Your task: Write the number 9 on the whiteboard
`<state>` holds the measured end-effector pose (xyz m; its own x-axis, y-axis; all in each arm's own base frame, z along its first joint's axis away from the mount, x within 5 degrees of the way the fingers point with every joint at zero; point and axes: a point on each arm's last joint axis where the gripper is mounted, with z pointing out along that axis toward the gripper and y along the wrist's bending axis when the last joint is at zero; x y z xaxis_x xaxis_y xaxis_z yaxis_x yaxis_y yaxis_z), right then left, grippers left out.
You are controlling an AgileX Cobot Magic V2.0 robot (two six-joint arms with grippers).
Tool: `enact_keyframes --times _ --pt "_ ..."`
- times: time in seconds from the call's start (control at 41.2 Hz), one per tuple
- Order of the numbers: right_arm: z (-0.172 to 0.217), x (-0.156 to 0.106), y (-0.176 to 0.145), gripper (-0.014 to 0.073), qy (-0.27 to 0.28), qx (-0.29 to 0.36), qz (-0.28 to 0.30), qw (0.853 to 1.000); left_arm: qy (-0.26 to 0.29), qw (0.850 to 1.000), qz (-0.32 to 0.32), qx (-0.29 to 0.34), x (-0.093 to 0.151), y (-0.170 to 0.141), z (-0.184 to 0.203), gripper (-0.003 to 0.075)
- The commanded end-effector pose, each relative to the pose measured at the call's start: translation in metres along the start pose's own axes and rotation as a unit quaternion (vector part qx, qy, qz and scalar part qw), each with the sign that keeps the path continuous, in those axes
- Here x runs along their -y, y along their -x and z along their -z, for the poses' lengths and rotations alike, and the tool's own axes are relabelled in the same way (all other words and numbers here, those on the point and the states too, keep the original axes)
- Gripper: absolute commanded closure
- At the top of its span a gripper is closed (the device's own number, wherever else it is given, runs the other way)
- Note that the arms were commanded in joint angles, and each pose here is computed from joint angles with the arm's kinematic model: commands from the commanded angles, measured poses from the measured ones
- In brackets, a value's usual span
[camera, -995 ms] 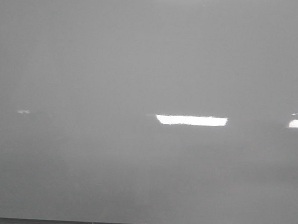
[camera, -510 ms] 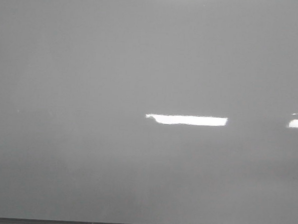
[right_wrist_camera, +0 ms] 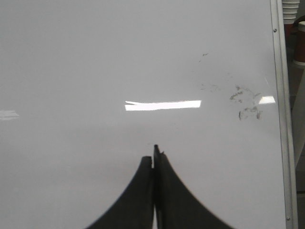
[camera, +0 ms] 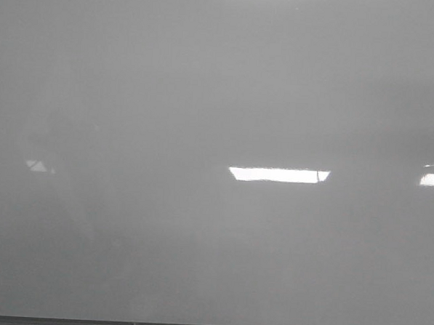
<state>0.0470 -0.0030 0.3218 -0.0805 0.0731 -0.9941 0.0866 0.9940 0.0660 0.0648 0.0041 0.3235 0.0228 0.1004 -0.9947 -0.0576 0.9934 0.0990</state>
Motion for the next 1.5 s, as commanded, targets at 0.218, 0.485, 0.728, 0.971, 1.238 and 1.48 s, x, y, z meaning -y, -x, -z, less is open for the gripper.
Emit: enact_keyframes --times 0.218,0.485,0.728,0.971,1.238,1.48 --pt "-0.013 -0.001 0.024 0.0573 -0.002 0.013 -0.002 1.0 -0.006 1.0 0.003 -0.023 0.0 0.016 -0.033 0.0645" --pt "-0.013 -0.001 0.024 0.0065 -0.002 0.013 -0.002 1.0 -0.009 0.999 0.016 -0.028 0.001 0.012 -0.033 0.0113" --pt "-0.013 -0.001 0.024 0.0022 -0.002 0.013 -0.002 1.0 -0.02 0.995 0.029 -0.09 0.004 -0.005 -0.054 0.009" --pt "-0.013 -0.001 0.024 0.0022 -0.002 0.013 -0.002 1.0 -0.057 0.978 0.026 -0.198 0.02 -0.032 -0.106 0.009" --pt "-0.013 -0.001 0.024 0.0022 -0.002 0.013 -0.002 1.0 -0.069 0.963 0.037 -0.258 0.036 -0.083 -0.163 0.0092" --pt "-0.013 -0.001 0.024 0.0022 -0.002 0.013 -0.002 1.0 -0.057 0.965 0.041 -0.251 0.04 -0.122 -0.198 0.0092"
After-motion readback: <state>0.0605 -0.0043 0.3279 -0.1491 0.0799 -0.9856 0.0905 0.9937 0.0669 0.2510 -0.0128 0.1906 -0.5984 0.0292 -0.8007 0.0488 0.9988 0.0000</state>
